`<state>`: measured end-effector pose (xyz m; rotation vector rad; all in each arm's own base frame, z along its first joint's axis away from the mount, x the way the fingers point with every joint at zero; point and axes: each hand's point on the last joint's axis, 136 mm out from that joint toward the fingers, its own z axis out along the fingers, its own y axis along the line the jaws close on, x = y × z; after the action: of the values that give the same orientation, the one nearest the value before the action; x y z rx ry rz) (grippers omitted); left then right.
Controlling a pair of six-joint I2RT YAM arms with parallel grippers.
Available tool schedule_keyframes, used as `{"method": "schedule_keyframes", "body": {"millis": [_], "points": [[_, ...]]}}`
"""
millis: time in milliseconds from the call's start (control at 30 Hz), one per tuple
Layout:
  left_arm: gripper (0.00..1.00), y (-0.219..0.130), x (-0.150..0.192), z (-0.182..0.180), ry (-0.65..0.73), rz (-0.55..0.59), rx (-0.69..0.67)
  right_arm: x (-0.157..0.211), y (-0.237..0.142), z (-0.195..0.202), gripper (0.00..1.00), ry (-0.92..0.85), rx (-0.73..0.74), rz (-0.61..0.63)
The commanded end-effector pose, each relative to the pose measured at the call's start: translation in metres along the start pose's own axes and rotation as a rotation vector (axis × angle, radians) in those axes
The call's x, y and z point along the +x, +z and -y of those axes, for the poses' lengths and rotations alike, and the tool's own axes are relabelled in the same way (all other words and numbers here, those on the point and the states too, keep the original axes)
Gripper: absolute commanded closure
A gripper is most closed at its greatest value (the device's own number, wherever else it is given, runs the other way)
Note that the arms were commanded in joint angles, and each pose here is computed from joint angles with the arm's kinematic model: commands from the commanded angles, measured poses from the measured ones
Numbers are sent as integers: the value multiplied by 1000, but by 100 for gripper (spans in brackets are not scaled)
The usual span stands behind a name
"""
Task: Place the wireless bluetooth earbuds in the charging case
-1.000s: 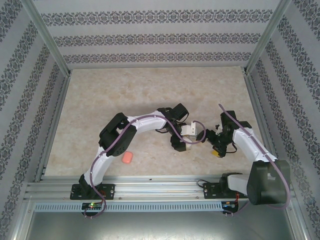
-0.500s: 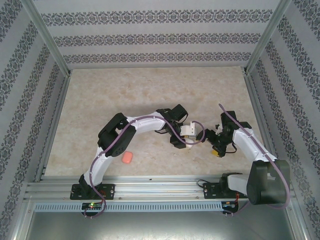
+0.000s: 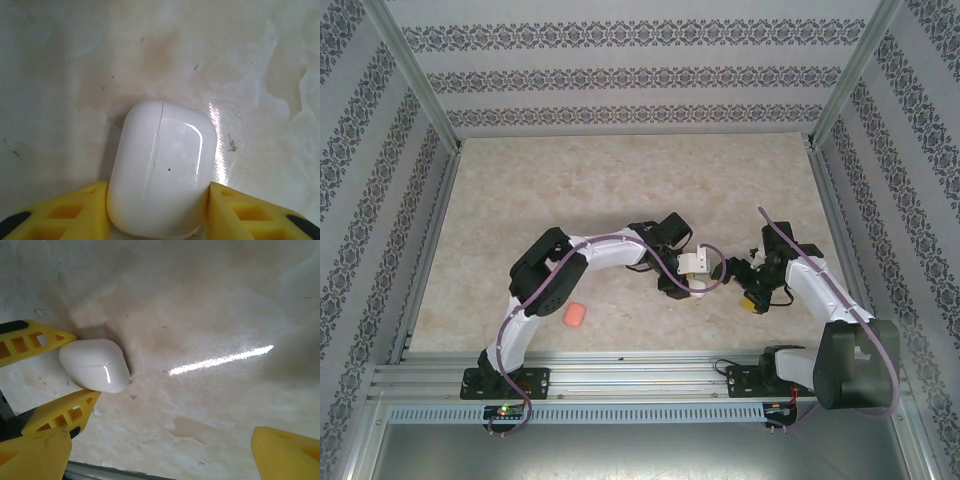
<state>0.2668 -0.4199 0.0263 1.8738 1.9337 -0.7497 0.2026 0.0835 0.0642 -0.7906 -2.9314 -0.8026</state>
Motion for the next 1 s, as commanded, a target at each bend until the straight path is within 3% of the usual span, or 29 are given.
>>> {"method": "schedule_keyframes", "body": {"millis": [0, 267, 633, 967], "points": [[55, 4, 7, 26, -11, -35, 34, -6, -5, -17, 8, -14, -90, 33], [57, -6, 15, 20, -80, -3, -27, -7, -2, -28, 10, 4, -177, 34], [58, -35, 13, 8, -235, 150, -54, -1, 11, -55, 12, -28, -315, 1], [59, -55, 7, 3, -283, 238, -67, 6, 19, -73, 13, -81, -375, -66]]}}
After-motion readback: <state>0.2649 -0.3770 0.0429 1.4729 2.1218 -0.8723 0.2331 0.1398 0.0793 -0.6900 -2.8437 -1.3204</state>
